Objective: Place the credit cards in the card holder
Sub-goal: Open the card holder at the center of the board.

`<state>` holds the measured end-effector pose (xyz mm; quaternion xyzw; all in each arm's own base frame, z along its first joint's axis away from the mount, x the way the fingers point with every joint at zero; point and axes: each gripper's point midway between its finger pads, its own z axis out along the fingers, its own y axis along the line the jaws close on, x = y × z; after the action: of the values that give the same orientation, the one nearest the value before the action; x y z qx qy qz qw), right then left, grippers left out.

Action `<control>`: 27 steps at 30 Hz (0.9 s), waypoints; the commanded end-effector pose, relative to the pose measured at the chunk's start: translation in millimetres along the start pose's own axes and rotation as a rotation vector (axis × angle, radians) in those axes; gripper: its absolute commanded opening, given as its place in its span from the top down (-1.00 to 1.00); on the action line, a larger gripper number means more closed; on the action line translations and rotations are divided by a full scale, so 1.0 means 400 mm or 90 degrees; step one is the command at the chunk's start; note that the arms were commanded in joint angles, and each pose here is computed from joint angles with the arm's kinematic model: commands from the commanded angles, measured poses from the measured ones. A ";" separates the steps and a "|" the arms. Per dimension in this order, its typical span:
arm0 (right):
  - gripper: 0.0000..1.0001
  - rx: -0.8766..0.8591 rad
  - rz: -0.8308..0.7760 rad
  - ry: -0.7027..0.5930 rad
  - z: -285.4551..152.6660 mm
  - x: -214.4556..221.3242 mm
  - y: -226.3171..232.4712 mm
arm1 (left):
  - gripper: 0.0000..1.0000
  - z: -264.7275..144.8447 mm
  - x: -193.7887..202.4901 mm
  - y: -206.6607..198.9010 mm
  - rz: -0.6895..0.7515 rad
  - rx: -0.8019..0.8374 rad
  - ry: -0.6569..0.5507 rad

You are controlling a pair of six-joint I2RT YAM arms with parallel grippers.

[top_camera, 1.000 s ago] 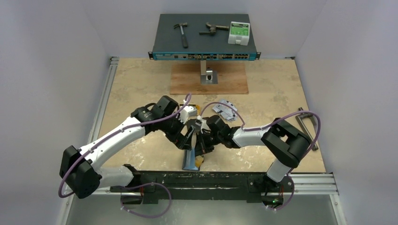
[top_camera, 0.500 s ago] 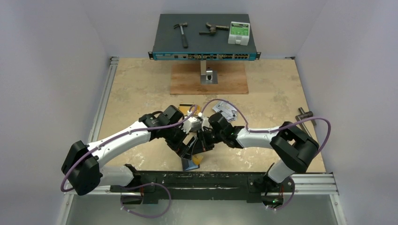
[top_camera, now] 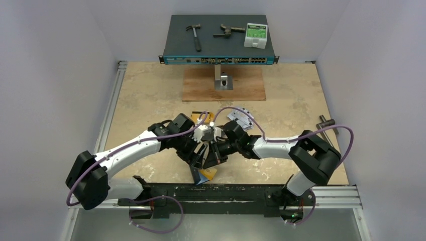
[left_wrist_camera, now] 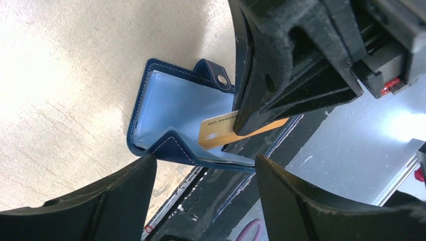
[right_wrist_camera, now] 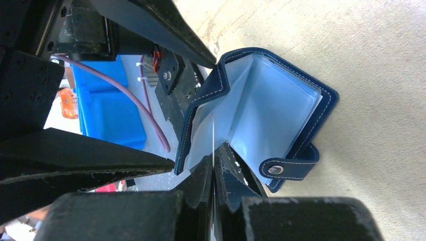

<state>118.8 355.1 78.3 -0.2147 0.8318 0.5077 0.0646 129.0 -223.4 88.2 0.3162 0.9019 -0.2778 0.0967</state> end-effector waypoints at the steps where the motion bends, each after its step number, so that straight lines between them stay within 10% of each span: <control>1: 1.00 -0.045 -0.023 0.014 0.004 0.004 0.030 | -0.36 -0.024 -0.012 -0.014 -0.008 0.003 -0.014; 12: 1.00 -0.049 -0.016 0.032 0.015 0.015 0.018 | 0.31 -0.006 0.003 -0.002 -0.031 -0.005 -0.002; 20: 1.00 0.018 -0.009 0.053 0.030 0.045 -0.061 | 0.21 -0.011 -0.069 0.003 0.065 -0.012 -0.032; 22: 1.00 0.028 -0.007 0.062 0.037 0.056 -0.082 | 0.04 -0.023 -0.089 0.008 0.122 -0.026 -0.036; 25: 1.00 0.045 -0.005 0.068 0.047 0.064 -0.110 | -0.84 -0.037 -0.091 0.012 0.182 -0.035 -0.019; 27: 1.00 0.058 0.000 0.073 0.051 0.073 -0.129 | -0.93 -0.047 -0.071 0.002 0.225 -0.017 0.015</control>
<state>108.5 345.7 28.4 -0.2252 0.8516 0.4731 0.0129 150.6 -228.0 99.0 0.3845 0.8786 -0.2516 0.1298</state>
